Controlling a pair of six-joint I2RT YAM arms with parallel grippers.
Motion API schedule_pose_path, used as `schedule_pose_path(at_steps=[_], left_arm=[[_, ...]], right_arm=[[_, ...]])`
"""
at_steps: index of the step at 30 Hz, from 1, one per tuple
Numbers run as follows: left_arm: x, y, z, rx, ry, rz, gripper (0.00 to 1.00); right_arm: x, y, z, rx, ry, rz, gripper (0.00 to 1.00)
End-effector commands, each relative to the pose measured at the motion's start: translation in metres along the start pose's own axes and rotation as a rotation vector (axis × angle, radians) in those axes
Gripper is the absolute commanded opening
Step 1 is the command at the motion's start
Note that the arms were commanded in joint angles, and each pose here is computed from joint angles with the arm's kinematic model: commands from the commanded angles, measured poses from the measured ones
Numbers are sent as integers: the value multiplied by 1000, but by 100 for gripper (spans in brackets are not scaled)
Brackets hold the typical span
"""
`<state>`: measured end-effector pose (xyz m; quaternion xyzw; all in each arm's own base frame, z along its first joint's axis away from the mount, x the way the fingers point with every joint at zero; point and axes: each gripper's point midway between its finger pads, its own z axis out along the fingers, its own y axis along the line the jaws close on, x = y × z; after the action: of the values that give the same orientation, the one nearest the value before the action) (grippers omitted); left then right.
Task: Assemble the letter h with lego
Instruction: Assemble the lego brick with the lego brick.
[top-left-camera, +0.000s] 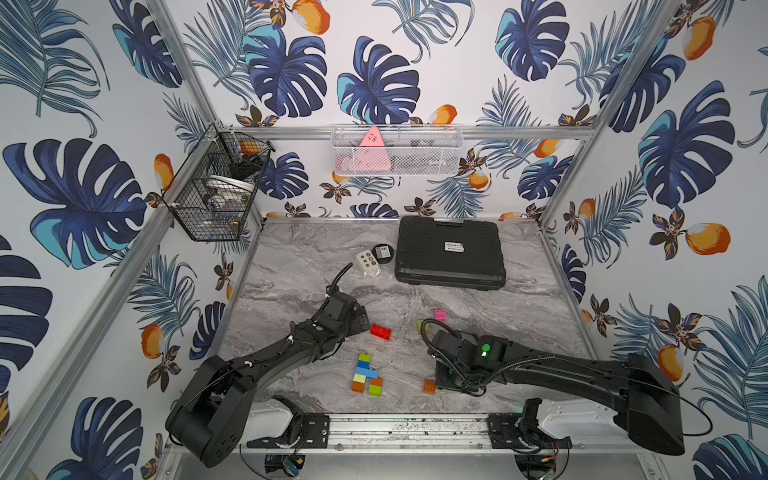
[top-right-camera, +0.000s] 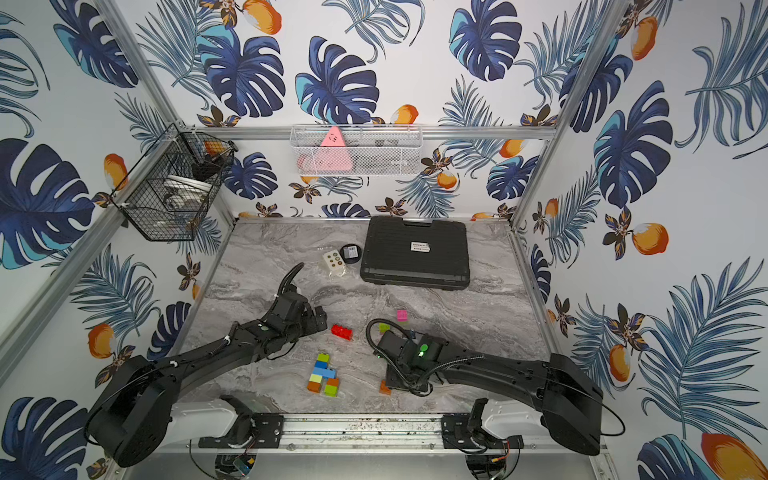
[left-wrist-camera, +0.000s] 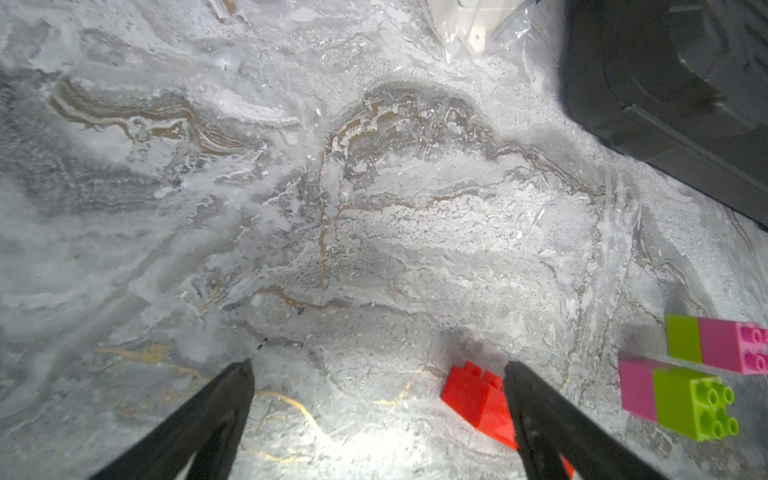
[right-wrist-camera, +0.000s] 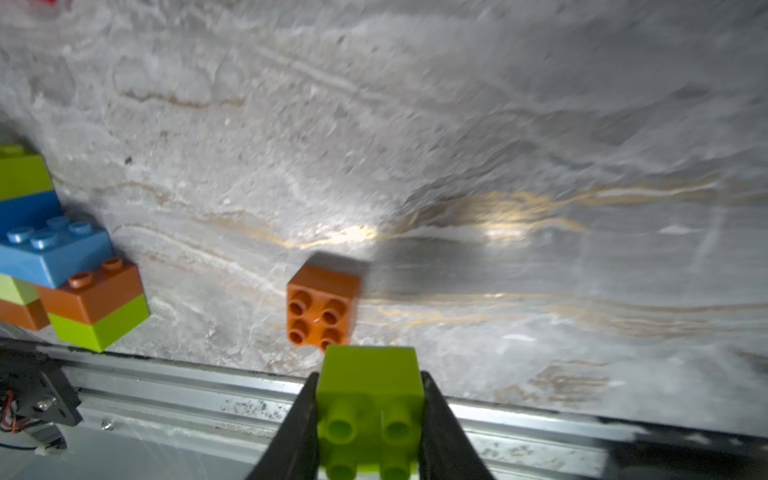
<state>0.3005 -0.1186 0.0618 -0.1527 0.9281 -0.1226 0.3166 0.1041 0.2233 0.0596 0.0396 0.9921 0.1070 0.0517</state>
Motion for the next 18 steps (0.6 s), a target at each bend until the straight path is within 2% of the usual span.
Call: schedule_pose_path(at_steps=[1, 5, 18], left_arm=[[-1, 3, 1, -20, -6, 12, 99], [-1, 2, 1, -13, -3, 10, 99], [-1, 0, -1, 1, -6, 1, 99]], right_arm=[[-11, 15, -4, 9, -111, 120, 35], [-15, 19, -5, 44, -162, 112, 35], [-1, 15, 24, 117, -107, 98, 33]])
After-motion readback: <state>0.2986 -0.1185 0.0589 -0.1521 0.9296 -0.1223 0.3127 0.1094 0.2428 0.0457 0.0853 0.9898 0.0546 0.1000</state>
